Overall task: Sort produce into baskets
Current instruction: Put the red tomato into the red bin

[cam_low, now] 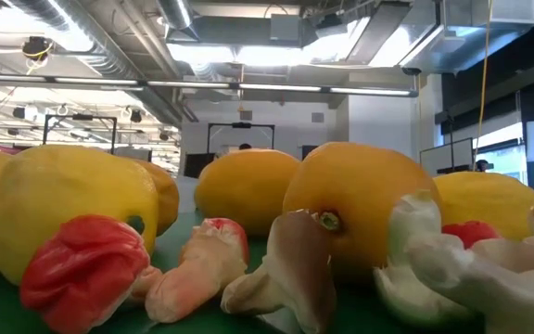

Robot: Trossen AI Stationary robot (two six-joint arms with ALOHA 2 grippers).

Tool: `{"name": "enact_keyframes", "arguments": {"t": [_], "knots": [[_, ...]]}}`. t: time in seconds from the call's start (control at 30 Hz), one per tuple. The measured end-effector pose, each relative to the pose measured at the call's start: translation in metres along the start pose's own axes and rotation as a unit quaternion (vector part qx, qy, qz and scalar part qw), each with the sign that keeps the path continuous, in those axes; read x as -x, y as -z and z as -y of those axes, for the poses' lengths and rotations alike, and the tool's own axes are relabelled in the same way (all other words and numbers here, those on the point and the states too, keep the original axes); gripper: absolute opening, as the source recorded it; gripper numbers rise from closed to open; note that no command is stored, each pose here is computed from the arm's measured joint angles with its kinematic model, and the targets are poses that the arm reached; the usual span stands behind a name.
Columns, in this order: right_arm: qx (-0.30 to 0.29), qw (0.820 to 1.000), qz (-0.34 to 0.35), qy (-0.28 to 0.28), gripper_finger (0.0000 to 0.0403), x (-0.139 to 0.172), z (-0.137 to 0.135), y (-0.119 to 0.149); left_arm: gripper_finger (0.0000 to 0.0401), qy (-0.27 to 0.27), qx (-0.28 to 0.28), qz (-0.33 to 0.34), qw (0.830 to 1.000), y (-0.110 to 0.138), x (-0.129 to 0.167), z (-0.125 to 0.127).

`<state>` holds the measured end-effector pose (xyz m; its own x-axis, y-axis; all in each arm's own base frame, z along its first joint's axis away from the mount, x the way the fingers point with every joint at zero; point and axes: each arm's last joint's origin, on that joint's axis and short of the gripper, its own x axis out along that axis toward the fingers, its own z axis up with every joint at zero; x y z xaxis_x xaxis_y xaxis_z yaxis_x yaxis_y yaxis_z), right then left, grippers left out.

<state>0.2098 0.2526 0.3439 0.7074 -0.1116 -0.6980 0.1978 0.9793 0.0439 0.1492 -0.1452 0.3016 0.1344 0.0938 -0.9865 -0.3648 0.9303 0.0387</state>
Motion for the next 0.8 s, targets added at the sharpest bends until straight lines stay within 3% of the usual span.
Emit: {"name": "enact_keyframes", "arguments": {"t": [0.27, 0.5, 0.8], "knots": [[-0.001, 1.000, 0.001, -0.001, 0.0221, 0.000, 0.000, 0.000, 0.0290, -0.040, 0.029, -0.017, 0.999, 0.021, -0.026, 0.001], [-0.002, 1.000, 0.001, -0.002, 0.0221, 0.000, 0.000, 0.000, 0.0290, 0.000, 0.048, -0.043, 0.998, 0.023, -0.043, 0.008], [-0.001, 1.000, 0.001, -0.002, 0.0221, 0.000, 0.000, 0.000, 0.0290, -0.011, 0.070, -0.046, 0.996, 0.025, -0.051, 0.006]]}}
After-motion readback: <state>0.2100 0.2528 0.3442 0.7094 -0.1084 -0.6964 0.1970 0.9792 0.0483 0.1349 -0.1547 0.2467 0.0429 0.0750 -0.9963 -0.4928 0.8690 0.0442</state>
